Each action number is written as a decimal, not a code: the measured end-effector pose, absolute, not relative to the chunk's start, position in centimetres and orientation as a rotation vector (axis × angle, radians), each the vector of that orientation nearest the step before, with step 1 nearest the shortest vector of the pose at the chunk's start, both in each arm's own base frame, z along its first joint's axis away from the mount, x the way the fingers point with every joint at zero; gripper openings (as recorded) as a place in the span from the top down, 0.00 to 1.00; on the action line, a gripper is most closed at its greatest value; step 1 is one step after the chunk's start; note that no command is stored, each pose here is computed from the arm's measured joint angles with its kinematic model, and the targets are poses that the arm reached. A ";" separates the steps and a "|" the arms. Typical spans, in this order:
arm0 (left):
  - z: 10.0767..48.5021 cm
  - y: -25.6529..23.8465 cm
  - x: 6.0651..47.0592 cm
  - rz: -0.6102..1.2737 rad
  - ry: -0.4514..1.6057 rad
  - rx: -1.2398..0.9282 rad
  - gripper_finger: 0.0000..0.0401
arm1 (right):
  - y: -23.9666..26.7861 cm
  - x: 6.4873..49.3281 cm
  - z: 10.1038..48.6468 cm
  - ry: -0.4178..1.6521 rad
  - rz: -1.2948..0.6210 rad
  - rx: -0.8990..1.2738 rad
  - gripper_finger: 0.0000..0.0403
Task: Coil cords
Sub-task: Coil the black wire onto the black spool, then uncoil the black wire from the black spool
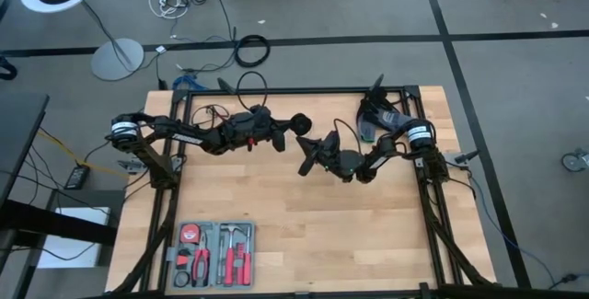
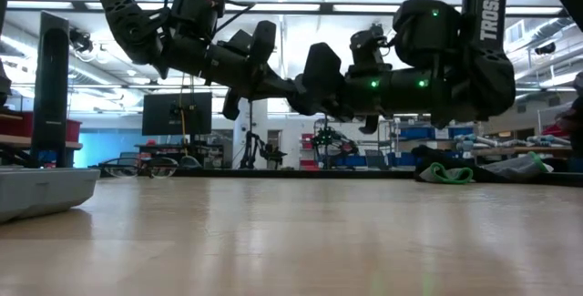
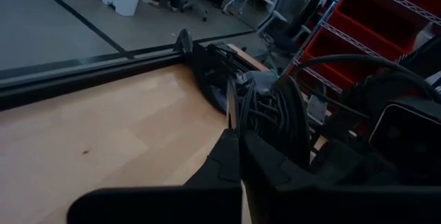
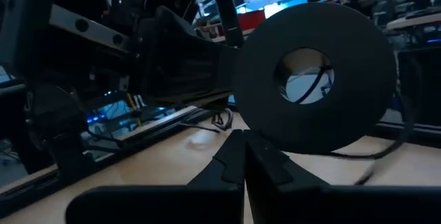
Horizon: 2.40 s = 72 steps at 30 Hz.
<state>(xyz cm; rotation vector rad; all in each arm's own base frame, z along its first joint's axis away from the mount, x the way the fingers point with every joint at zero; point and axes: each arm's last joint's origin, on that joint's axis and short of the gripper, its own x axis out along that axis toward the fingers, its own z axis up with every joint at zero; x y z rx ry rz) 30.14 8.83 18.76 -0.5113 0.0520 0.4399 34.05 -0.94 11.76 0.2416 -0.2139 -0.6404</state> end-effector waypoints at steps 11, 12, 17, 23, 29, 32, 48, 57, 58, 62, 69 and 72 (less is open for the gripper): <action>18.6 8.8 30.1 0.434 0.071 -0.534 0.99 | -1.1 34.1 11.7 -0.225 -0.638 0.279 1.00; 18.5 8.8 30.1 0.434 0.083 -0.537 0.99 | -0.9 34.1 11.7 -0.222 -0.634 0.278 1.00; 17.4 8.6 29.9 0.450 0.192 -0.566 0.99 | 0.0 34.1 11.8 -0.211 -0.623 0.251 0.99; 16.7 8.7 29.8 0.479 0.240 -0.596 0.99 | 0.8 34.0 12.0 -0.209 -0.601 0.237 1.00; 14.1 9.3 30.3 0.493 0.283 -0.663 0.99 | 1.4 33.8 12.8 -0.187 -0.585 0.199 1.00; 12.8 9.6 30.8 0.455 0.263 -0.721 0.99 | 1.9 33.7 13.8 -0.148 -0.575 0.169 1.00; 10.9 11.6 31.1 0.468 0.147 -0.860 0.99 | -1.2 29.0 17.8 0.297 -0.838 0.355 1.00; 10.8 12.7 30.7 0.489 0.145 -0.875 0.99 | -7.1 28.4 17.4 0.369 -0.757 0.589 1.00; 10.8 12.8 30.6 0.492 0.148 -0.886 0.99 | -7.5 28.3 17.6 0.356 -0.758 0.593 1.00; 10.0 13.3 30.9 0.487 0.152 -0.916 0.99 | -8.8 28.1 17.8 0.359 -0.690 0.643 1.00; 9.7 13.2 32.0 0.468 0.141 -0.911 0.99 | -9.3 28.2 18.0 0.390 -0.597 0.592 0.99; 9.8 13.1 32.0 0.448 0.132 -0.891 0.99 | -9.4 28.3 18.2 0.381 -0.577 0.514 0.98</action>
